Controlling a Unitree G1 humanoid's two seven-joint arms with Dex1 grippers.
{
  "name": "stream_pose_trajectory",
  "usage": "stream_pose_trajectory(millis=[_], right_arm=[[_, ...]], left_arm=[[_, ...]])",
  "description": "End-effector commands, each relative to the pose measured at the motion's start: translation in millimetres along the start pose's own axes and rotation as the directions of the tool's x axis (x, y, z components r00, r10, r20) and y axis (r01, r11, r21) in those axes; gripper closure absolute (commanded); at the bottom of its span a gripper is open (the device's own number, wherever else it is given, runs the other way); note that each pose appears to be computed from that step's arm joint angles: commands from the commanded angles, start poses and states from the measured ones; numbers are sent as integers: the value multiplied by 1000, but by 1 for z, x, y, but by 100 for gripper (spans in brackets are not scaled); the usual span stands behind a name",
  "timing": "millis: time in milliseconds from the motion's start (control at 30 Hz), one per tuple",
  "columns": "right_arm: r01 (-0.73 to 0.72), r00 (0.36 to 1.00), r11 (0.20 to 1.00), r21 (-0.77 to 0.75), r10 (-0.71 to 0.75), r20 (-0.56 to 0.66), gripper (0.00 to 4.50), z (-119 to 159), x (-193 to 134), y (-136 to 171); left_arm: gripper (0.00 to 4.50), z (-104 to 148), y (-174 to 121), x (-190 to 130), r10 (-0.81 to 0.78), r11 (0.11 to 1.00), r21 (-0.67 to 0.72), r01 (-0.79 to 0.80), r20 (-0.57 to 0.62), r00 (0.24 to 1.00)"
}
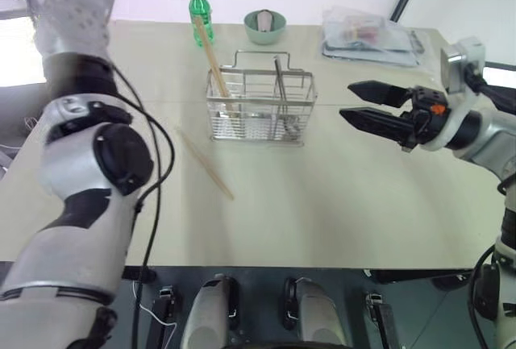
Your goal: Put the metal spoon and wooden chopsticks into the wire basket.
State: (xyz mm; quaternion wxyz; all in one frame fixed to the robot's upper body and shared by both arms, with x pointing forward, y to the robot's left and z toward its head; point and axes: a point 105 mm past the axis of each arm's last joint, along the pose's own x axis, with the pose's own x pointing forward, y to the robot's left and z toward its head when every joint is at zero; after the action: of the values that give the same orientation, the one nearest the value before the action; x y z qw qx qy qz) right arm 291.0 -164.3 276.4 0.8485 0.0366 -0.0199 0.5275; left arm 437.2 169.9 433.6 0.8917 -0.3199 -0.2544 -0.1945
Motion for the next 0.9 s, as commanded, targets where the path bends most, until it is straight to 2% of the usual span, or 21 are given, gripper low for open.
stream_pose_trajectory(millis=[33,100,267,400,500,633,800,900], right_arm=[[25,999,998,-54,-23,40,0,15,-8,7],[41,998,998,-54,-38,49,0,16,-11,8],[75,996,996,-52,-72,61,0,17,-16,9],[97,993,994,-48,-93,73,0,17,-18,8],[107,992,993,-48,-103,78,0,17,-17,7],[112,991,993,-45,-108,84,0,18,-16,5],[117,990,992,-40,-113,85,0,15,-13,0],[117,990,992,-36,-114,88,0,15,-11,-3]], left_arm=[[446,-23,-20,2,-38,979,197,48,-54,998],[446,-39,-24,-1,-55,959,272,77,-87,995],[446,-66,-24,-11,-71,925,359,123,-155,985],[446,-85,-21,-21,-61,918,376,129,-190,980],[446,-103,-8,-31,15,920,383,77,-231,973],[446,-114,-1,-45,59,903,425,59,-257,965],[446,-118,1,-59,80,915,401,40,-277,957],[330,-114,3,-63,96,920,391,20,-275,957]])
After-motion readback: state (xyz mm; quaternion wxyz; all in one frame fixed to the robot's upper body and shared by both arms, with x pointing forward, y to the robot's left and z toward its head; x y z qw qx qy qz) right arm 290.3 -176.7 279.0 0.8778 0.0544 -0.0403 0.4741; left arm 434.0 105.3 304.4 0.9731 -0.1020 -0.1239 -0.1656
